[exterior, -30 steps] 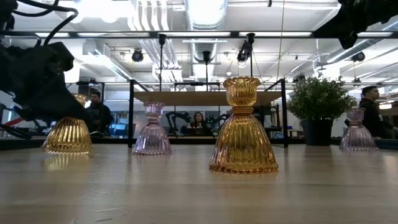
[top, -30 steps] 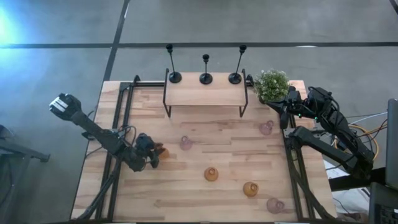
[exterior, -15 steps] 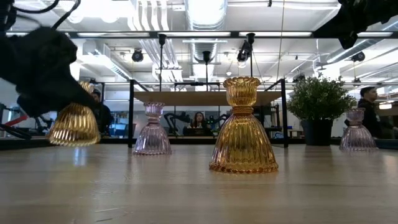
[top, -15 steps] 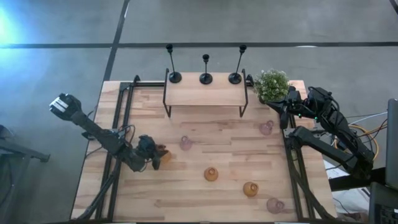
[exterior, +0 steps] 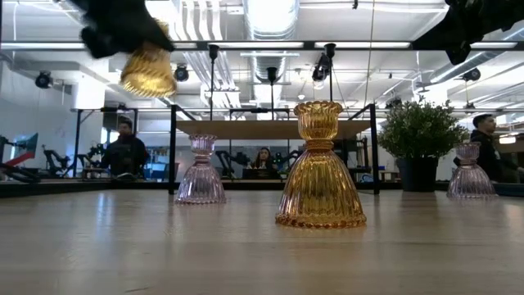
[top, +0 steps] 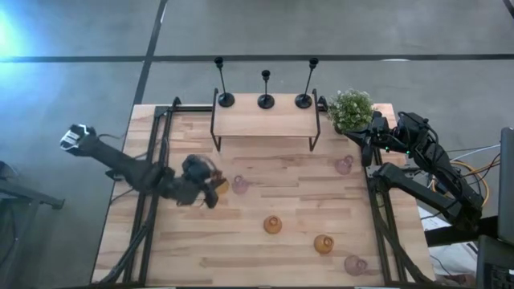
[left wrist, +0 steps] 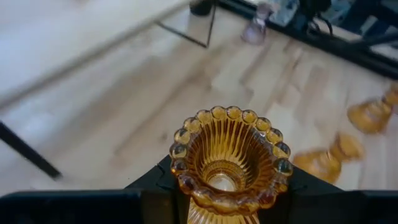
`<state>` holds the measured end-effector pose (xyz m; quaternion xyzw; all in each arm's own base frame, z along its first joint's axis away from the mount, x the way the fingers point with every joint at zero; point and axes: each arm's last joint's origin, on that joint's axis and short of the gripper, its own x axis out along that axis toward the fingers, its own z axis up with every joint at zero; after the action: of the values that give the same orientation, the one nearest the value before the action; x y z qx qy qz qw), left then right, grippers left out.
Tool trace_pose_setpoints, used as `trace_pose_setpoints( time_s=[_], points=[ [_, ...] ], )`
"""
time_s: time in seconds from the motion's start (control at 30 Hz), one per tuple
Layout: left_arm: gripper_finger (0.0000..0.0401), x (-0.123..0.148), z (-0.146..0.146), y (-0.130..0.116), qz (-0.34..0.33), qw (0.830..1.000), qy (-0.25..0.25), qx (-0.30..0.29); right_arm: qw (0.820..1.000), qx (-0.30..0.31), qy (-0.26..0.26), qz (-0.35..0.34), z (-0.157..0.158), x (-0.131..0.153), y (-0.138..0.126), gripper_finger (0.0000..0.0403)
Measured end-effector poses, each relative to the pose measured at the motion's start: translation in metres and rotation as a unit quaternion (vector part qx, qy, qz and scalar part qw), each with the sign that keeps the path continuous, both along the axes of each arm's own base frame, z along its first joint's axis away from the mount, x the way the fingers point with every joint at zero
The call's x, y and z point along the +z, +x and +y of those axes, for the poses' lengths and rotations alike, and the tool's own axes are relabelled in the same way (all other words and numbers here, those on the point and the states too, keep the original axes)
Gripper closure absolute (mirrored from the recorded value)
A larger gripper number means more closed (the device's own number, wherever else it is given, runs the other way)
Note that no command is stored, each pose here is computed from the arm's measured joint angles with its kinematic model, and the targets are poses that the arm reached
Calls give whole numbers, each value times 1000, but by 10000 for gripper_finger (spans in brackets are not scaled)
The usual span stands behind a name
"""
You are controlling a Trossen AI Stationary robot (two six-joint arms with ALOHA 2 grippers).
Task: Pick & Place candle stick holders
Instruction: Put the left orange glass candle holder on the shelf
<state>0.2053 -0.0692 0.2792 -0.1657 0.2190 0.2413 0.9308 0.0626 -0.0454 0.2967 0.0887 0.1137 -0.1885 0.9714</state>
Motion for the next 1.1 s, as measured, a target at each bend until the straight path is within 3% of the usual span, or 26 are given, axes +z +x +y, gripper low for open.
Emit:
trace_pose_setpoints(
  time_s=[0.23,0.57,0.83,1.1],
  points=[
    [273,32,60,18,1,999,16,43,1000,0,0,0,0,0,0,394],
    [273,45,143,17,-27,993,41,111,1000,0,0,0,0,0,0,394],
    [273,34,171,35,-6,991,92,95,1000,0,0,0,0,0,0,394],
    [273,18,189,50,29,983,134,121,1000,0,0,0,0,0,0,394]
  ],
)
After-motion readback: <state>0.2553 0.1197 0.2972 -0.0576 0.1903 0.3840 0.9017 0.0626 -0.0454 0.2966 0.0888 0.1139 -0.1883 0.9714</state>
